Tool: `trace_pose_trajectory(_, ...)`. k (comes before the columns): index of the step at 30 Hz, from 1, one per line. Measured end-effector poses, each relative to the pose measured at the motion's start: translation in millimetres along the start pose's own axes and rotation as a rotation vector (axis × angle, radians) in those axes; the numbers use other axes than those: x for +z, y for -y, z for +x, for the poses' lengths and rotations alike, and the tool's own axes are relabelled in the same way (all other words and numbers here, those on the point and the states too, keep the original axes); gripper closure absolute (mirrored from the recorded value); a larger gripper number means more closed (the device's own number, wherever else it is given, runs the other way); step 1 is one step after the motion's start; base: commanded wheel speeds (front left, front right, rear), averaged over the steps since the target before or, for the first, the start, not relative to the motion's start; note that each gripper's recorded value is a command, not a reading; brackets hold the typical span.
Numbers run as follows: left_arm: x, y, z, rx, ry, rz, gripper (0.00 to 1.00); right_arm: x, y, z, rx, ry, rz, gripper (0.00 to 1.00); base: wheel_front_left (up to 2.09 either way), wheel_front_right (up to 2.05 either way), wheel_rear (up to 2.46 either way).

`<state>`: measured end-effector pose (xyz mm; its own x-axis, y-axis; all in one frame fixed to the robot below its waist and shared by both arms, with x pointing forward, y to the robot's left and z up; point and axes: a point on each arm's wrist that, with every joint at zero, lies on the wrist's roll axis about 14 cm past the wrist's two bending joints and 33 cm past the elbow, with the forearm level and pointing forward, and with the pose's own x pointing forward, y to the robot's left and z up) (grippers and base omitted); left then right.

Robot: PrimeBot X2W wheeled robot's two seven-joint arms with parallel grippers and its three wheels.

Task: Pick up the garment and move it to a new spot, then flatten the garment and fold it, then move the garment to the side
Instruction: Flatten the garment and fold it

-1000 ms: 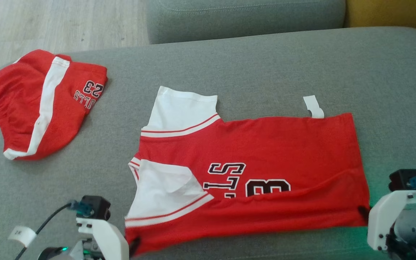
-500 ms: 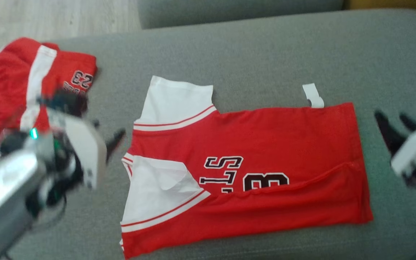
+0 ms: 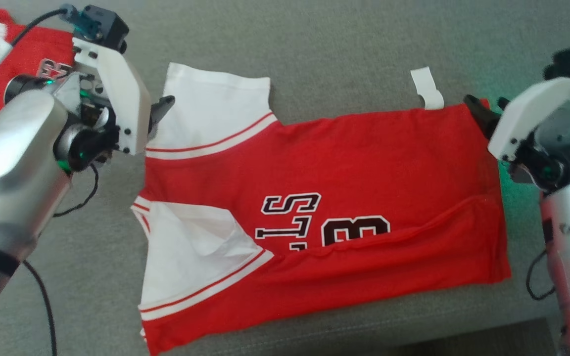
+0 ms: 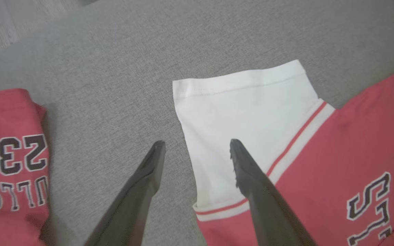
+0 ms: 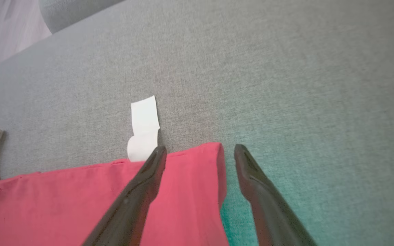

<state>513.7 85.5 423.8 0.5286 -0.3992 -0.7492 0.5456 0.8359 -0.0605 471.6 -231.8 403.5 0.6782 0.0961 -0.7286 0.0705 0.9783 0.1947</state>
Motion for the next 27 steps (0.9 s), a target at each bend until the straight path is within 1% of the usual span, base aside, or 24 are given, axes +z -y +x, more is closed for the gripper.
trace_pose_trajectory(6,-12,0,36,-0.037,-0.067,-0.043,0.0,-22,7,19,-0.02,-0.108,-0.006,0.0,0.0,0.0,0.0)
trace_pose_trajectory(12,2,-8,56,-0.019,-0.051,-0.033,0.0,-20,11,27,-0.023,-0.119,-0.032,0.0,0.0,0.0,0.0)
trace_pose_trajectory(13,5,-15,60,0.001,-0.052,-0.034,0.0,-20,10,29,-0.018,-0.12,-0.03,0.02,0.0,0.0,0.0)
trace_pose_trajectory(15,4,-17,63,0.006,-0.057,-0.04,0.0,-21,11,30,-0.018,-0.123,-0.035,0.04,0.0,0.0,0.0)
trace_pose_trajectory(19,-2,-11,73,-0.016,-0.088,-0.047,0.0,-19,11,34,-0.013,-0.129,-0.038,0.11,0.0,0.0,0.0)
trace_pose_trajectory(20,-1,-10,74,-0.019,-0.09,-0.049,0.0,-20,11,34,-0.013,-0.133,-0.038,0.11,0.0,0.0,0.0)
trace_pose_trajectory(23,0,-11,75,-0.017,-0.113,-0.058,0.0,-21,10,36,-0.004,-0.14,-0.037,0.18,0.0,0.0,0.0)
trace_pose_trajectory(24,-1,-10,76,-0.019,-0.121,-0.061,0.01,-21,10,37,-0.001,-0.143,-0.037,0.24,0.0,0.0,0.0)
trace_pose_trajectory(25,-1,-10,76,-0.018,-0.127,-0.058,0.34,-21,10,37,0.001,-0.154,-0.041,0.36,0.0,0.0,0.0)
trace_pose_trajectory(26,-1,-11,76,-0.017,-0.132,-0.052,0.69,-22,10,37,0.003,-0.159,-0.046,0.58,0.0,0.0,0.0)
trace_pose_trajectory(27,-1,-10,76,-0.018,-0.135,-0.049,1.0,-22,10,37,0.007,-0.161,-0.047,0.94,0.0,0.0,0.0)
